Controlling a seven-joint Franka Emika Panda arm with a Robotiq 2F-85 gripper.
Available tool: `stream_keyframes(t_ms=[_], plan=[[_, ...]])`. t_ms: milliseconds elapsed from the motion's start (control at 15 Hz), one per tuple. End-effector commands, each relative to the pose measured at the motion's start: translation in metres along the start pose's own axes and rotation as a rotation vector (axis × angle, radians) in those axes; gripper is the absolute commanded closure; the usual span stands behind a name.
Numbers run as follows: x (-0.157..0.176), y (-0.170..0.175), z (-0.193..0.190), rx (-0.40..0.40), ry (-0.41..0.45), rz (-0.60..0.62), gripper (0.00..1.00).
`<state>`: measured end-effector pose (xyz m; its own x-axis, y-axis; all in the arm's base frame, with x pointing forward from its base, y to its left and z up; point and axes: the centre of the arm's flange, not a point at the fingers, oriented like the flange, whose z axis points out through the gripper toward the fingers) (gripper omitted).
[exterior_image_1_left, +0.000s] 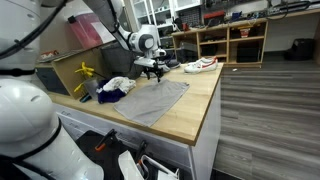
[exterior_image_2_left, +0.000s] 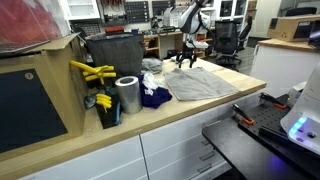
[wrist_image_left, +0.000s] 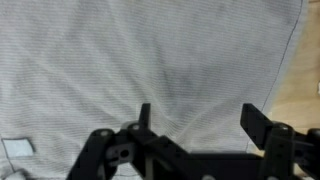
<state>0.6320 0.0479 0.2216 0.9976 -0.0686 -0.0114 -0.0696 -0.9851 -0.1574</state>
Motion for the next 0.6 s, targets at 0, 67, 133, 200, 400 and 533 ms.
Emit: stream_keyframes(t_ms=[0,67,133,200,400,533], plan=[[0.033,-0.009,-0.001,0.027,0.038,0.068,0.42],[0.038,-0.010,0.000,0.036,0.042,0.082,0.49],[0.042,-0.010,0.001,0.041,0.048,0.091,0.56],[0.045,-0.011,0.003,0.045,0.052,0.103,0.65],[0.054,-0.012,0.014,0.068,0.051,0.134,0.87],[0.059,-0.013,0.024,0.082,0.046,0.151,0.99]])
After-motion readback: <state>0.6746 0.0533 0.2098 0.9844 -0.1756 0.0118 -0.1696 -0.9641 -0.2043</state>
